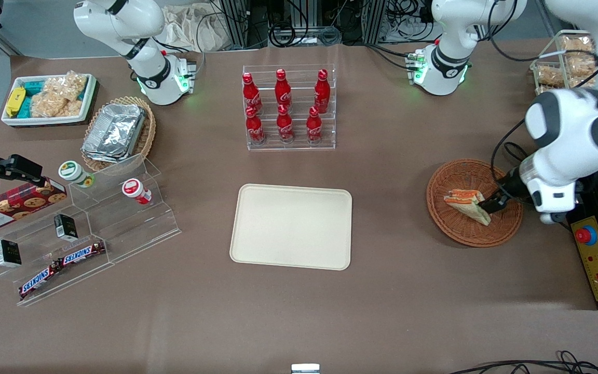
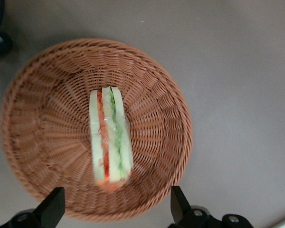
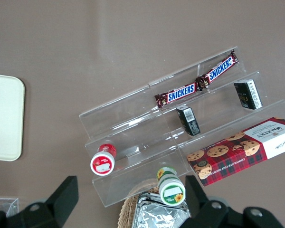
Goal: Place sandwich from basket to tray
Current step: 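Move the left gripper over the wrapped sandwich in the wicker basket, then lower the left gripper and close it on the sandwich, then lift the sandwich and carry it over the cream tray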
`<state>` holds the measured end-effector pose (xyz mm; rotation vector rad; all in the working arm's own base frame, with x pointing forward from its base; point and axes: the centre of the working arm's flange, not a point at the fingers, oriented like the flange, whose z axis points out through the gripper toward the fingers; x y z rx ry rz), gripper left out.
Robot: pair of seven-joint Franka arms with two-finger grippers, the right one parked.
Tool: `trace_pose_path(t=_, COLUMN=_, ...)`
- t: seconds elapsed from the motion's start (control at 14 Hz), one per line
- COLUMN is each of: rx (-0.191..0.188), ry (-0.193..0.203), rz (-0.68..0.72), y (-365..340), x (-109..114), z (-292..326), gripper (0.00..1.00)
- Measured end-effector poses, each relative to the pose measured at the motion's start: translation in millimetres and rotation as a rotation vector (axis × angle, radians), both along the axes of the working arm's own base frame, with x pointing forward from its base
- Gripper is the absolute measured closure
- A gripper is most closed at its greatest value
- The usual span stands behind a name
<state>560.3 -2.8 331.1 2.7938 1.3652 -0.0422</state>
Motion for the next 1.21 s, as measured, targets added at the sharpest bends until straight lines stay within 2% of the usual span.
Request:
trace_pose_path(t=0.29, rx=0.012, ry=0.068, rz=0.076, y=-3.1, x=1.2, z=-71.7, gripper=0.00)
trace_pose_path(t=0.57, rx=0.016, ry=0.098, rz=0.096, y=-1.2, x=-1.1, z=-88.2, gripper=0.03)
trace_pose_path(t=0.64, rx=0.017, ry=0.101, rz=0.102, y=-0.7, x=-1.4, z=-90.0, gripper=0.09)
trace_pose_path(t=0.86, rx=0.017, ry=0.098, rz=0.104, y=-0.5, x=0.6, z=-87.3, gripper=0.44)
trace_pose_path(t=1.0, rx=0.013, ry=0.108, rz=0.097, y=-1.9, x=7.1, z=-63.8, gripper=0.61)
trace_pose_path(t=1.14, rx=0.003, ry=0.130, rz=0.066, y=-8.8, x=16.5, z=-9.7, gripper=0.68)
trace_pose_path(t=1.21, rx=-0.002, ry=0.127, rz=0.040, y=-18.3, x=20.9, z=22.7, gripper=0.69)
